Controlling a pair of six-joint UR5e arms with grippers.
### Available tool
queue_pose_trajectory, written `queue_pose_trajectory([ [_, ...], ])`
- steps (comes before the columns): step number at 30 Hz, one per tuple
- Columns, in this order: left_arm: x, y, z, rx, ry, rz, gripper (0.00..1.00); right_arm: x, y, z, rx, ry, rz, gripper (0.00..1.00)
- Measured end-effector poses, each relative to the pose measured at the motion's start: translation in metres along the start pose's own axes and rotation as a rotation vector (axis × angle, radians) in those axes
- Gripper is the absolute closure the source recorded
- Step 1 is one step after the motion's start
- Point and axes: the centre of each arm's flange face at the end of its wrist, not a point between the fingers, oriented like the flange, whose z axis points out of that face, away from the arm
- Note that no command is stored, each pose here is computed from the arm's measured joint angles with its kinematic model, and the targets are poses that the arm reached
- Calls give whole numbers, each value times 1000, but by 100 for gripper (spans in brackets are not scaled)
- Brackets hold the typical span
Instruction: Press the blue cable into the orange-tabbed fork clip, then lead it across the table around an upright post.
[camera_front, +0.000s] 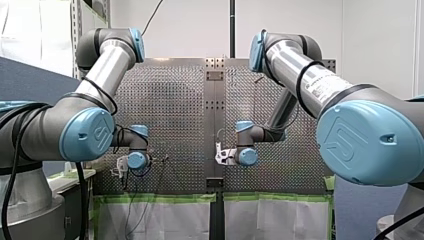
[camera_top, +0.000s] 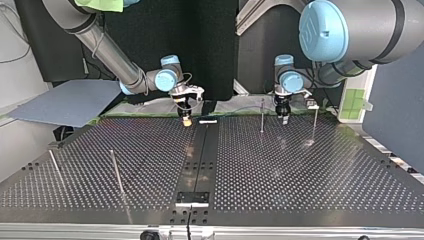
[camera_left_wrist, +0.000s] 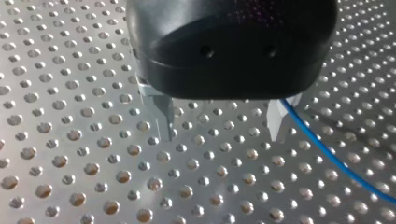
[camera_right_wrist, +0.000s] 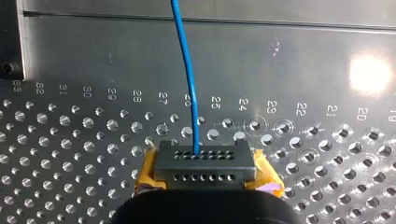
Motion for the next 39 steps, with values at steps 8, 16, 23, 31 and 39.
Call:
queue_pose_trajectory([
  [8, 5, 7, -8, -71, 59, 79, 0, 0, 0, 0, -1, 1, 1, 100],
  [16, 12, 4, -16, -44, 138, 112, 0, 1, 2, 1, -2, 1, 1, 100],
  [23, 20, 0, -27, 6, 212, 104, 0, 0, 3, 1, -2, -4, 1, 100],
  [31, 36, 5, -57, 47, 315, 80, 0, -1, 3, 0, 0, -15, 1, 100],
  [39, 25, -1, -75, 93, 292, 38, 0, -1, 2, -1, 0, -18, 1, 100],
])
